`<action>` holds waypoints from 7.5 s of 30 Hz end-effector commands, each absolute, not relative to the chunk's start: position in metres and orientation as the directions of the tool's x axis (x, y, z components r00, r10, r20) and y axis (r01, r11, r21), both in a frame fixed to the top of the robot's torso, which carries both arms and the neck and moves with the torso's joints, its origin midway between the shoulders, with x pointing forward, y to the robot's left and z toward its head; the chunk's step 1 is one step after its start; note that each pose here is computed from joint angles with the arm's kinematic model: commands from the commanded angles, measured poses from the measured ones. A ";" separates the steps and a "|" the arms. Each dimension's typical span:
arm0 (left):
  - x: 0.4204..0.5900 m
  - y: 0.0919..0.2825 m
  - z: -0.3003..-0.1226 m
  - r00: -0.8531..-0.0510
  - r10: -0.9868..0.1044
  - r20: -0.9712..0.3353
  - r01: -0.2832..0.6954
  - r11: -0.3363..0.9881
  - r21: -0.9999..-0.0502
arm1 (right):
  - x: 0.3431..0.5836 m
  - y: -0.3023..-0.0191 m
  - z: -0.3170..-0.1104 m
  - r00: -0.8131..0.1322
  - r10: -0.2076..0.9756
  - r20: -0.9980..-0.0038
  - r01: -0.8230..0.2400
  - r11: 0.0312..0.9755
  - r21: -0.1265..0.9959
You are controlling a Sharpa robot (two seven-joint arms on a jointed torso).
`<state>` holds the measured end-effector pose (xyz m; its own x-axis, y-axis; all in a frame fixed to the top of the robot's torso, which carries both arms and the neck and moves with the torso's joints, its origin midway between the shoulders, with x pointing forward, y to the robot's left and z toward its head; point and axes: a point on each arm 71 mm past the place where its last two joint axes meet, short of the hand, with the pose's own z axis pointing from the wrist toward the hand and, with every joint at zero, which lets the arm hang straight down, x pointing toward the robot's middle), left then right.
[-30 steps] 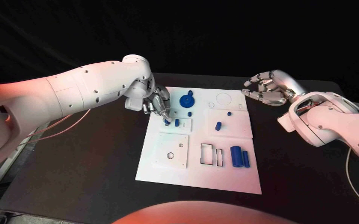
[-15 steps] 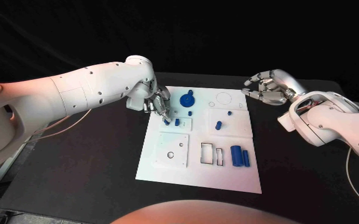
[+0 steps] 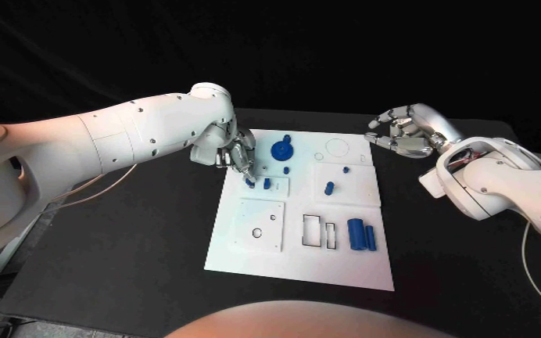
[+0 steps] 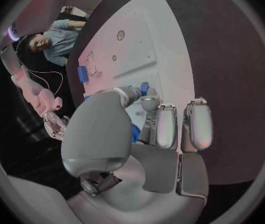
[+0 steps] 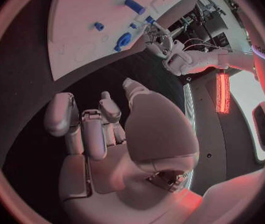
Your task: Assemble the parts on the task board
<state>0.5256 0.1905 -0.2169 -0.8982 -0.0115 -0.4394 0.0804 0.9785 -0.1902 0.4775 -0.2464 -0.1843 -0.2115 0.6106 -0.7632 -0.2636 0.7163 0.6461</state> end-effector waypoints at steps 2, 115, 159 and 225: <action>0.525 0.190 -0.217 -0.905 0.008 -0.425 0.092 0.980 -0.177 | 0.477 -0.245 -0.184 -0.212 0.606 -0.766 -0.276 0.715 0.642; 0.515 0.196 -0.216 -0.889 -0.081 -0.450 0.040 0.967 -0.253 | 0.476 -0.247 -0.186 -0.213 0.607 -0.766 -0.276 0.715 0.643; 0.512 0.195 -0.217 -0.873 -0.067 -0.483 0.051 0.973 -0.226 | 0.476 -0.247 -0.187 -0.214 0.607 -0.766 -0.272 0.716 0.643; 0.517 0.188 -0.224 -0.885 -0.035 -0.464 0.062 0.979 -0.192 | 0.475 -0.247 -0.187 -0.214 0.608 -0.765 -0.275 0.714 0.644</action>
<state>0.5192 0.1905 -0.2206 -0.8767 -0.0546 -0.4780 0.0488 0.9783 -0.2013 0.4756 -0.2478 -0.1873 -0.2129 0.6116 -0.7620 -0.2628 0.7153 0.6476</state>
